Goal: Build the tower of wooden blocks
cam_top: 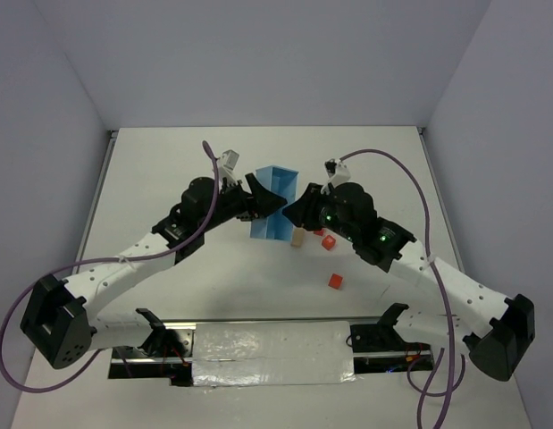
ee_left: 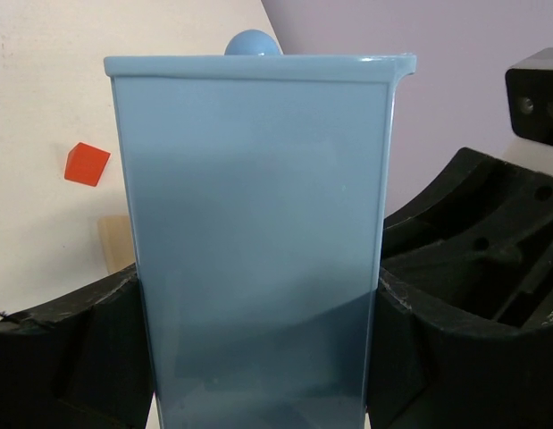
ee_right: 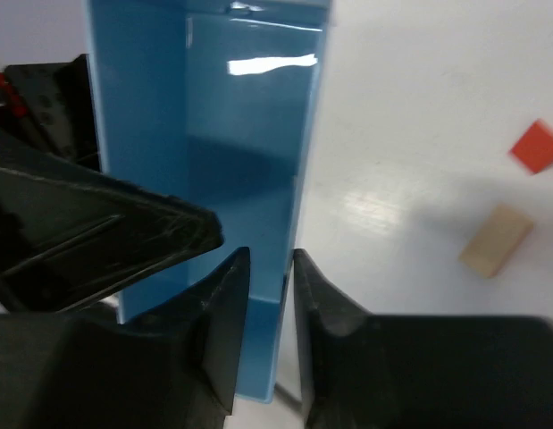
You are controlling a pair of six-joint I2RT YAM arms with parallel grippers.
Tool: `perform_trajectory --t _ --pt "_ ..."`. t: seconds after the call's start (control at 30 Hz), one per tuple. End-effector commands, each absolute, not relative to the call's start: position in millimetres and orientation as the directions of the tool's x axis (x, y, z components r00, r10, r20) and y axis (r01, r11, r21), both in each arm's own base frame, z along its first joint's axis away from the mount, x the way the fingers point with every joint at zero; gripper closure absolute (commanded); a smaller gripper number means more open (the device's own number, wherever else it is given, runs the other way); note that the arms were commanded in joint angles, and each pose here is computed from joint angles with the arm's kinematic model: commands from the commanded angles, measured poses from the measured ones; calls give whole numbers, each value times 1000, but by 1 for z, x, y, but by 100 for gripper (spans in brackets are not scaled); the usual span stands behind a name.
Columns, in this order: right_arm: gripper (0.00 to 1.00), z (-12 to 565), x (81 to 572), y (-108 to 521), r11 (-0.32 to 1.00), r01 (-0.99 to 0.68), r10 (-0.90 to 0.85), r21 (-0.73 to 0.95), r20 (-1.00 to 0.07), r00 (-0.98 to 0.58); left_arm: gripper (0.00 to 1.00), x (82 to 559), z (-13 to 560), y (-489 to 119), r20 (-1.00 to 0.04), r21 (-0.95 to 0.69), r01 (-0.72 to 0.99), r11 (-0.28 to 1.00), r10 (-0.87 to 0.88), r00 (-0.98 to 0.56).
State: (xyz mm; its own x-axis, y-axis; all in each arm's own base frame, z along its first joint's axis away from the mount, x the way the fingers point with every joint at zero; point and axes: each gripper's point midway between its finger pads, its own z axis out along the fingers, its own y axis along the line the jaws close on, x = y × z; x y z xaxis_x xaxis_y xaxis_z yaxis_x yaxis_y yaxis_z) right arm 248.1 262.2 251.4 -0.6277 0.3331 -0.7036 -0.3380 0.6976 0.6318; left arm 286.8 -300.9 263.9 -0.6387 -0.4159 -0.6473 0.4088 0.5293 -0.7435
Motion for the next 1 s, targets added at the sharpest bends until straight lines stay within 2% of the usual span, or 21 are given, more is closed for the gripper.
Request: perform_trajectory --t 0.0,0.07,0.1,0.13,0.2,0.23,0.3,0.4,0.47,0.53,0.6,0.63,0.67,0.7,0.73,0.77,0.8,0.83,0.87,0.93,0.97 --pt "69 278 271 254 753 -319 364 575 -769 -525 98 291 308 -307 -659 -751 478 456 -466 -590" --pt "94 277 279 254 780 -326 330 534 -794 -510 90 291 307 -308 -659 -751 478 456 -465 -592" --pt "100 277 282 253 793 -326 315 515 -804 -504 83 293 306 -308 -661 -748 477 461 -462 -591" --pt "100 283 290 248 806 -319 314 498 -818 -483 64 294 306 -308 -661 -748 472 466 -460 -593" --pt "100 278 300 245 816 -334 277 472 -826 -490 46 298 304 -307 -661 -748 472 466 -457 -596" --pt "100 278 312 232 824 -310 291 473 -825 -485 24 302 304 -303 -653 -755 458 470 -467 -597" --pt "100 266 323 220 833 -281 282 478 -802 -527 1 316 294 -294 -643 -756 392 525 -479 -597" --pt "100 252 355 174 848 -105 390 520 -745 -541 1 345 269 -247 -638 -696 146 703 -512 -575" --pt "100 237 378 144 859 21 439 512 -715 -544 0 349 267 -210 -644 -653 13 758 -545 -537" --pt "100 240 400 120 855 123 491 505 -707 -510 1 348 268 -186 -665 -628 -54 776 -571 -482" --pt "100 210 425 81 835 297 549 464 -667 -504 1 338 279 -170 -691 -614 -53 788 -568 -447" --pt "100 219 442 60 788 396 612 472 -669 -422 0 333 279 -166 -705 -598 -49 800 -554 -443" --pt "100 186 451 34 741 525 654 418 -627 -423 1 326 287 -160 -725 -583 -32 812 -538 -429" --pt "100 197 467 22 694 576 691 432 -626 -362 0 317 281 -153 -731 -557 -46 829 -516 -447" --pt "100 190 475 8 595 670 757 444 -590 -281 1 311 278 -148 -743 -533 -49 844 -496 -449" --pt "100 144 472 -2 537 775 786 334 -532 -315 0 301 285 -142 -751 -534 -40 845 -495 -437" --pt "100 173 496 -17 461 803 817 378 -533 -219 0 292 281 -136 -754 -515 -46 856 -478 -450" --pt "100 167 498 -25 398 852 835 340 -519 -183 0 285 274 -131 -762 -493 -46 869 -457 -460" --pt "100 128 491 -35 313 927 852 209 -493 -176 1 274 282 -125 -771 -501 -30 865 -461 -440" --pt "100 148 517 -56 218 938 873 269 -483 -64 1 259 272 -118 -774 -475 -20 880 -428 -466" --pt "100 125 520 -57 169 955 899 242 -436 -48 0 249 277 -114 -792 -461 10 887 -407 -456"
